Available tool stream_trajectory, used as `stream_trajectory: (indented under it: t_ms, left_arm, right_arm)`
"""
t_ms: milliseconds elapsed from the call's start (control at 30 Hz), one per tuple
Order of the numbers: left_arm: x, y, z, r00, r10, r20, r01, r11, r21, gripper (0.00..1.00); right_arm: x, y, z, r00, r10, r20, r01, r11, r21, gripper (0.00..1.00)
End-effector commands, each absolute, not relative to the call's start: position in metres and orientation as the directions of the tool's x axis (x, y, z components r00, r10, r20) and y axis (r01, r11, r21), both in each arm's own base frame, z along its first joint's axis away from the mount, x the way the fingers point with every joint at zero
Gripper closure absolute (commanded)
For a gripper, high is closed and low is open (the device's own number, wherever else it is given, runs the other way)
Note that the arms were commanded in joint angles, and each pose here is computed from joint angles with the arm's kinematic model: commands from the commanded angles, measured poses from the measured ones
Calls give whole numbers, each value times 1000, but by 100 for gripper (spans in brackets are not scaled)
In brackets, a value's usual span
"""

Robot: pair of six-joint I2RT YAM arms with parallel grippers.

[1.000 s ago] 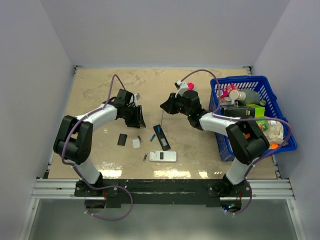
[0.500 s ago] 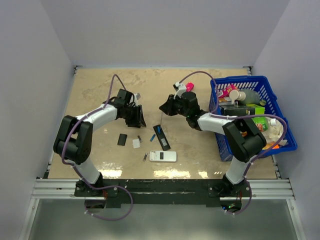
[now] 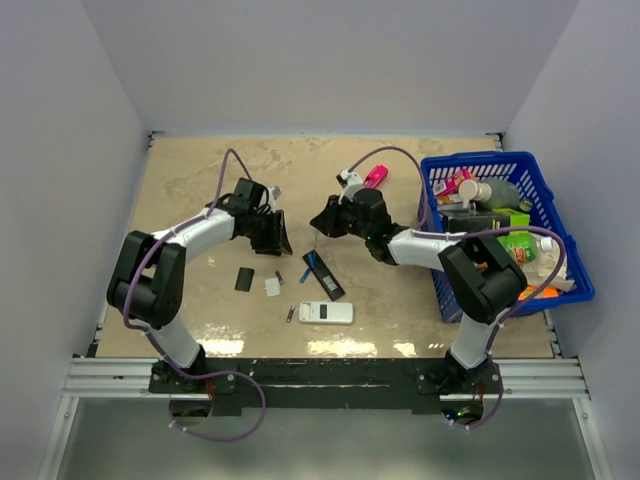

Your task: Unload the batteries from the remote control

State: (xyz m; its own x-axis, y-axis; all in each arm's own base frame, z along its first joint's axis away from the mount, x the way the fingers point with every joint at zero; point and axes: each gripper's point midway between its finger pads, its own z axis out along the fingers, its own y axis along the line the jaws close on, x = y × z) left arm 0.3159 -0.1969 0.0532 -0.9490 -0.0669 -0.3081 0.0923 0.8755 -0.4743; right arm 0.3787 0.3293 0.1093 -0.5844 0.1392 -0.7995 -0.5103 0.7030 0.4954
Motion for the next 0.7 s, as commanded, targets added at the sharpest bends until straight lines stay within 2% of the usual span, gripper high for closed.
stream_trajectory:
  t_ms: [0, 333, 667]
  left_arm:
    - [321, -198, 62, -938, -79, -337, 98, 873, -477, 57]
    - [323, -197, 57, -942, -96, -322, 71, 879, -471, 57]
    - [321, -196, 54, -945, -101, -312, 59, 882, -467, 57]
  right_arm:
    - [389, 340, 134, -529, 187, -827, -533, 686, 496, 100]
    - [385, 352, 155, -509, 202, -837, -561, 659, 501, 100]
    - [371, 355, 152, -521, 209, -828, -565, 642, 518, 100]
